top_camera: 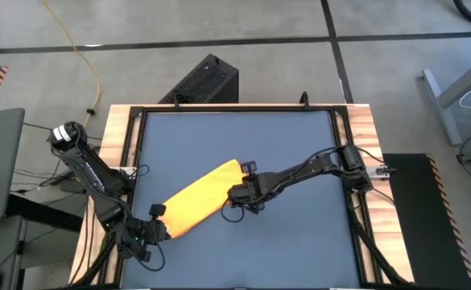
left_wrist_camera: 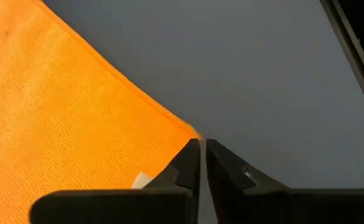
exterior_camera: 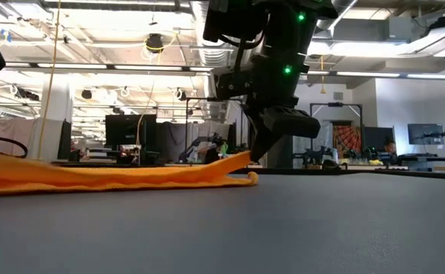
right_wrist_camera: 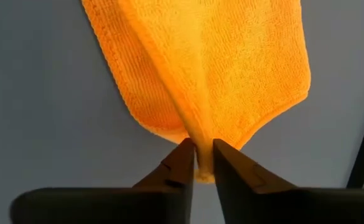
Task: Roll towel
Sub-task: Roll the yellow microfiber cloth on the table
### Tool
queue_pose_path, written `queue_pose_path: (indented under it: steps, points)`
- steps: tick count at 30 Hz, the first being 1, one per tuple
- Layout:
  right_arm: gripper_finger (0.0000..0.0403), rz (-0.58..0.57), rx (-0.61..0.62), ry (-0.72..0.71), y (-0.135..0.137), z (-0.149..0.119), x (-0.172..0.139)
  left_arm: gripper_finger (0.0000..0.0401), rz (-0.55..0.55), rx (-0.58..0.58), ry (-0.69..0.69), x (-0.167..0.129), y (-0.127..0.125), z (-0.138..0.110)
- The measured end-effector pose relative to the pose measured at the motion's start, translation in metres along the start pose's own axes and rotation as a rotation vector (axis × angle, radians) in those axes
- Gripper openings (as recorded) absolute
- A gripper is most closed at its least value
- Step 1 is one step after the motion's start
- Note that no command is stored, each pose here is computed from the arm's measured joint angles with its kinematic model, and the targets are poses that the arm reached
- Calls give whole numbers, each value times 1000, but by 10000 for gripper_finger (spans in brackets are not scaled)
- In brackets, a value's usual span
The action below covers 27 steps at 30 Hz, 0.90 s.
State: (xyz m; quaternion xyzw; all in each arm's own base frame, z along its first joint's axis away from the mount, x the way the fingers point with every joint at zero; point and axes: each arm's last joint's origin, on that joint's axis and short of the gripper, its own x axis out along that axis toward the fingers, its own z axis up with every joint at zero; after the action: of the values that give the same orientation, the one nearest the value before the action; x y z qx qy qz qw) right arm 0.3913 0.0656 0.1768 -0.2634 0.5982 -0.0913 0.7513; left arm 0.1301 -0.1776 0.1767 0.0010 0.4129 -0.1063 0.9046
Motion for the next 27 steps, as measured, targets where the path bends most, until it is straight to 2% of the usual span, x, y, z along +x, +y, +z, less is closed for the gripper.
queue_pose_path:
  steps: [10, 13, 15, 18, 22, 27]
  points:
    - [160, 7, 13, 27, 3, -3, -1, 89, 5, 30, -4, 0, 0, 0]
    - [168, 8, 9, 26, 6, -3, -3, 95, 57, 52, -36, 0, 2, 1]
    - [170, 6, 73, -9, 7, 1, -4, 94, 143, 47, -74, 0, 6, 0]
    - [166, 20, 266, -99, 4, 11, -3, 86, 213, 10, -82, 6, 16, -7]
    - [156, 106, 432, -184, 1, 22, 5, 69, 135, -84, -30, 18, 25, -23]
    - [145, 147, 476, -229, 7, 26, 4, 45, 73, -157, 3, 25, 32, -39]
